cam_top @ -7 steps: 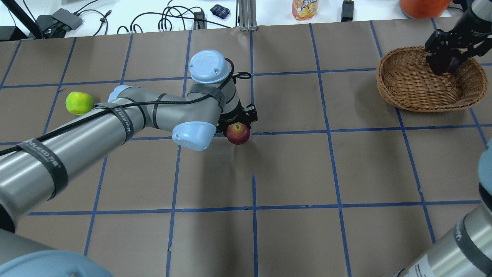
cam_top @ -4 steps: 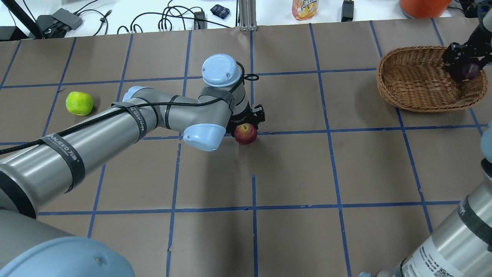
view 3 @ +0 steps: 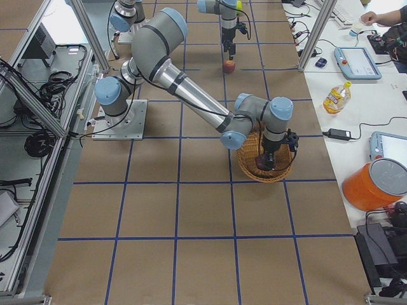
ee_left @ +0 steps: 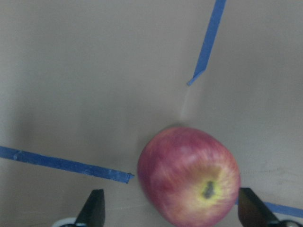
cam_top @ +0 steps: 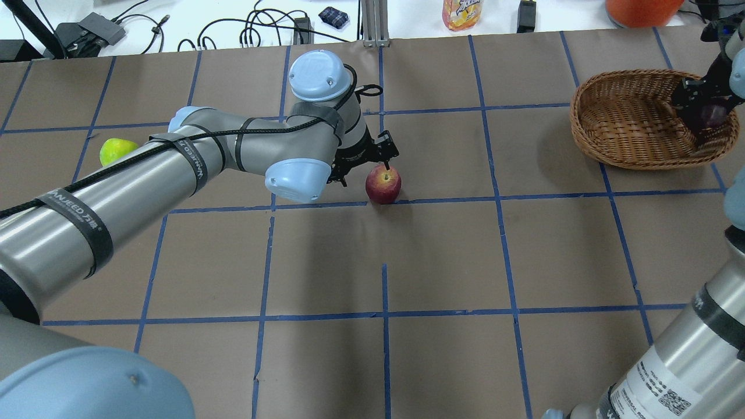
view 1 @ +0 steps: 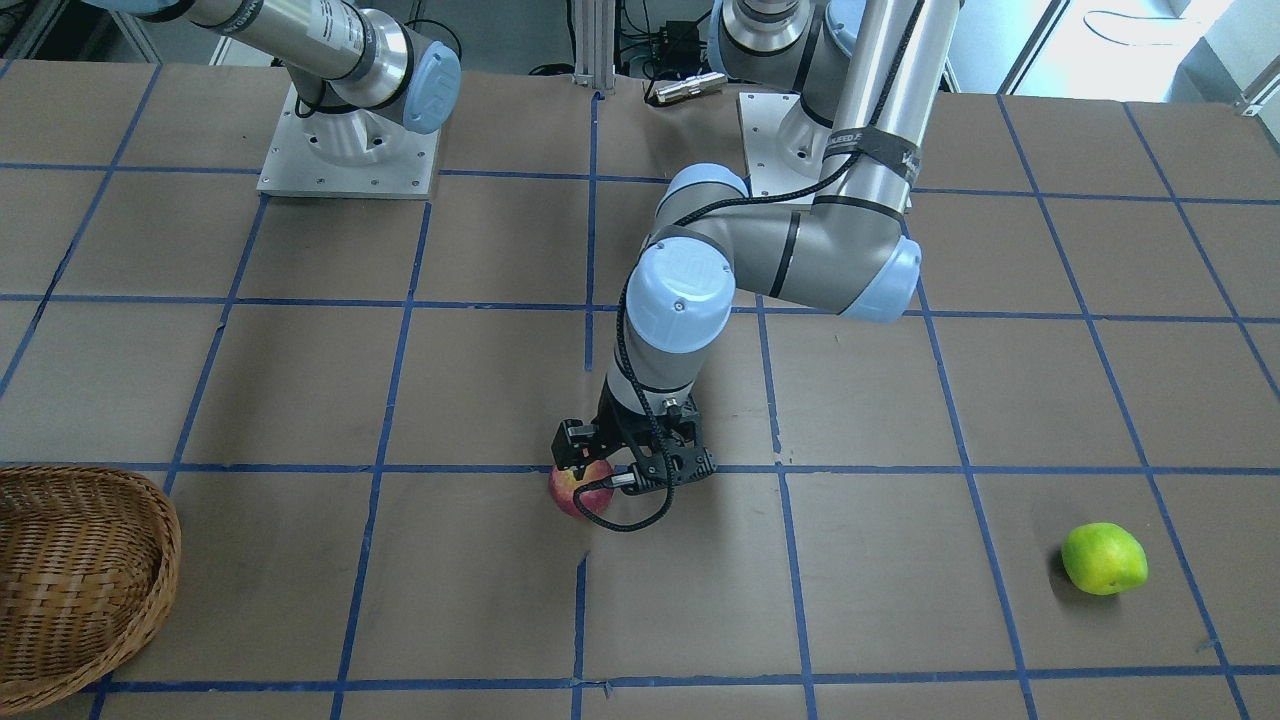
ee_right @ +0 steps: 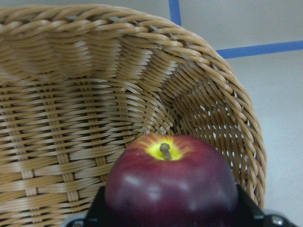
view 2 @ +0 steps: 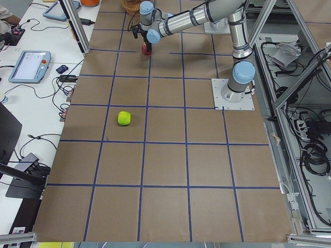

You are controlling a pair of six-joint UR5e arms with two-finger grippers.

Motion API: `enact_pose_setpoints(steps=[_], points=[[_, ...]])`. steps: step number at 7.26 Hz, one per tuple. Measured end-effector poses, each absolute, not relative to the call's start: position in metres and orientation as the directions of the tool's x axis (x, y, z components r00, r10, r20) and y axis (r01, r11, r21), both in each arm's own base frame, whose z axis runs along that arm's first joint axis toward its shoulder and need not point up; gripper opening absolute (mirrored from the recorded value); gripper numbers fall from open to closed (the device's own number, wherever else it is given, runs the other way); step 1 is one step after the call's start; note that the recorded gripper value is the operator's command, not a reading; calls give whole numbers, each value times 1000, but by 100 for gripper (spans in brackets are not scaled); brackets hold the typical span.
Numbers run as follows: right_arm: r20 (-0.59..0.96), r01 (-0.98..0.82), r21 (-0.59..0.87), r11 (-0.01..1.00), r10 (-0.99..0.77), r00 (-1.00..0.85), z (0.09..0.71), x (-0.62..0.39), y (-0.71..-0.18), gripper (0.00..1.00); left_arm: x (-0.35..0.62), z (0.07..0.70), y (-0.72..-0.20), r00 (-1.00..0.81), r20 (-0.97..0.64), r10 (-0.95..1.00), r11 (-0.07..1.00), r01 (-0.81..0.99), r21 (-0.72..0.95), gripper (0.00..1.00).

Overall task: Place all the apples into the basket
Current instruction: 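Release dark red apple into basket while left sets light red apple mid-table, then grasp the green apple with left gripper while right moves to red apple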

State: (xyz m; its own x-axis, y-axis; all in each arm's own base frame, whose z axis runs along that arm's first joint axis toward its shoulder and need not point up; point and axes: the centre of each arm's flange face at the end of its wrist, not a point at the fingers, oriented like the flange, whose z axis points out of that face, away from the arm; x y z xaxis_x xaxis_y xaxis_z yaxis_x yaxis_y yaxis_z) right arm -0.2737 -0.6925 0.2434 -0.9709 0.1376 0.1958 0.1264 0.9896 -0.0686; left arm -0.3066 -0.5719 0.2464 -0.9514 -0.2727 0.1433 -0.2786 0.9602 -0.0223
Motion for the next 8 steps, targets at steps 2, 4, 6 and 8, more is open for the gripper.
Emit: enact_pose_setpoints(steps=[2, 4, 6, 8], points=[[198, 138, -69, 988, 149, -969, 232, -283, -693, 95, -233, 285, -585, -979, 112, -172, 985, -174, -11, 100], [194, 138, -71, 988, 150, -969, 228, -284, -693, 100, -135, 319, -585, -999, -3, 37, 999, 37, -7, 100], [192, 137, -70, 988, 148, -970, 237, -283, -691, 100, -38, 345, -583, -991, -80, 109, 994, 110, 2, 97], [157, 126, -40, 991, 131, -979, 277, -263, -681, 100, 79, 354, -578, -981, -90, 170, 985, 170, 14, 97]])
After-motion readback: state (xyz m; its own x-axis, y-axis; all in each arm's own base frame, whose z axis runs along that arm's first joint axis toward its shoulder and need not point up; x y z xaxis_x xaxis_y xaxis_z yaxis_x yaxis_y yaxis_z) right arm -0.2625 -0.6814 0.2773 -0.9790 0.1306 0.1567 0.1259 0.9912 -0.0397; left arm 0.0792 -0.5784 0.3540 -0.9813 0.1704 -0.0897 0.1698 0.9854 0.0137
